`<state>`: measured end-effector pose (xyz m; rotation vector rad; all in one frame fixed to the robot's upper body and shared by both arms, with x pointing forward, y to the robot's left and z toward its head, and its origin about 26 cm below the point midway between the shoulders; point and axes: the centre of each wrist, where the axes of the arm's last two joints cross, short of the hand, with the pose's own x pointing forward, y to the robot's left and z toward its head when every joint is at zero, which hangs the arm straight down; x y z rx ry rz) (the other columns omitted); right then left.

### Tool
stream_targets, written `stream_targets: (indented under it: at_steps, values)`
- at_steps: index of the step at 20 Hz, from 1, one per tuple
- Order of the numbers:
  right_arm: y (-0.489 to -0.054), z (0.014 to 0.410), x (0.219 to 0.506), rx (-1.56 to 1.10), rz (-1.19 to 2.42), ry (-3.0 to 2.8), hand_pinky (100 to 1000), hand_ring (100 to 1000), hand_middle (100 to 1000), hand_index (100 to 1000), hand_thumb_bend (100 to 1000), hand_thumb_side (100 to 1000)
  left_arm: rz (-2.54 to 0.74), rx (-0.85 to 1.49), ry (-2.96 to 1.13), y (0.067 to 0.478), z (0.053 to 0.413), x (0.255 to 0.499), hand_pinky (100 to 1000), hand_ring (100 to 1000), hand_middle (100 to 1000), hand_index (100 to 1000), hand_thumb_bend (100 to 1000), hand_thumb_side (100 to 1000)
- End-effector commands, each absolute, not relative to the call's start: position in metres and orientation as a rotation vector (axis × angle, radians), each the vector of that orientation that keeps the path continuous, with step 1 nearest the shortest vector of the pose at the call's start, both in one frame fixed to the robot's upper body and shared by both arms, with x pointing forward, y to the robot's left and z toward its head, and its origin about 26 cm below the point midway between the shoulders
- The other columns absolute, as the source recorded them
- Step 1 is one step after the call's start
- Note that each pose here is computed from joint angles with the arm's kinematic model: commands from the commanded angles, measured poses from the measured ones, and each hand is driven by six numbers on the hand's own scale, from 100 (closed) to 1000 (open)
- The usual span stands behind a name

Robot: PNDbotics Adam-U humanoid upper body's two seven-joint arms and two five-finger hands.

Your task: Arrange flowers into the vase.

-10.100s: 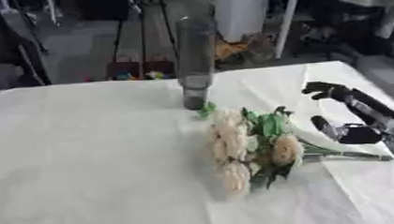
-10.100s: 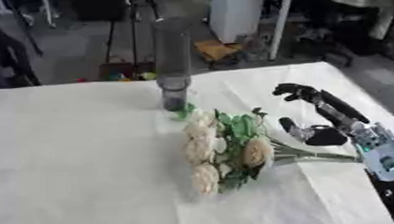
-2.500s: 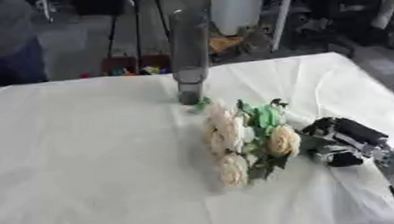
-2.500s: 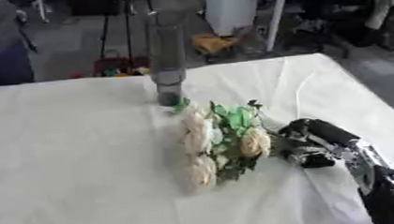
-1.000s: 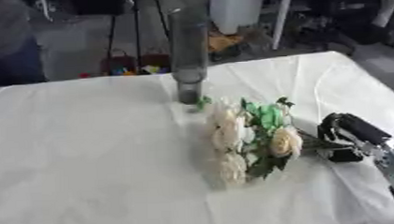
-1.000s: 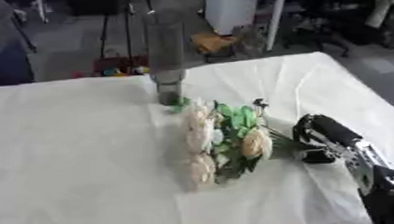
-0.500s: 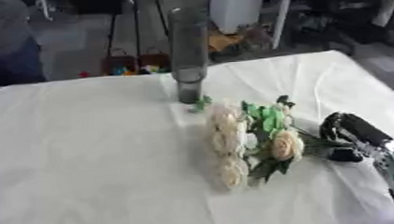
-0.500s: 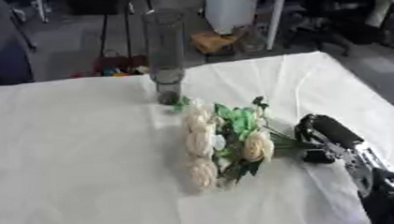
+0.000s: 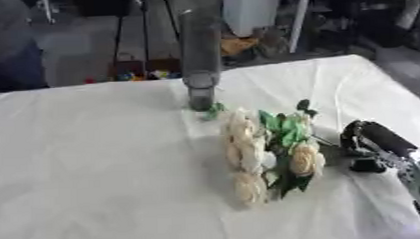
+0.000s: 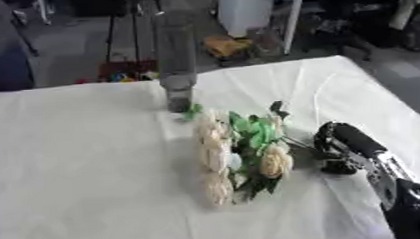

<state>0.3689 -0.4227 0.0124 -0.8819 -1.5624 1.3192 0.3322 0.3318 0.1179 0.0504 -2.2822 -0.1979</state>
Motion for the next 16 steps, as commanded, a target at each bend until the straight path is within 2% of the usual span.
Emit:
stream_targets:
  at_steps: [1,7,16]
  values:
    - [-0.4315,0.0188,0.3693,-0.922,1.274,-1.547,275,562,255,407,100,132,-0.217,0.055,-2.305,0.3335,0.1266,0.3327,600,588,683,674,691,628]
    - [-0.4321,0.0200,0.3696,-0.964,1.160,-1.564,155,497,188,397,100,173,-0.217,0.054,-2.306,0.3335,0.1267,0.3327,600,588,683,675,691,628]
    - [-0.4321,0.0199,0.3695,-1.014,0.982,-1.592,160,502,186,392,100,278,-0.216,0.055,-2.306,0.3335,0.1271,0.3327,600,588,683,675,690,629]
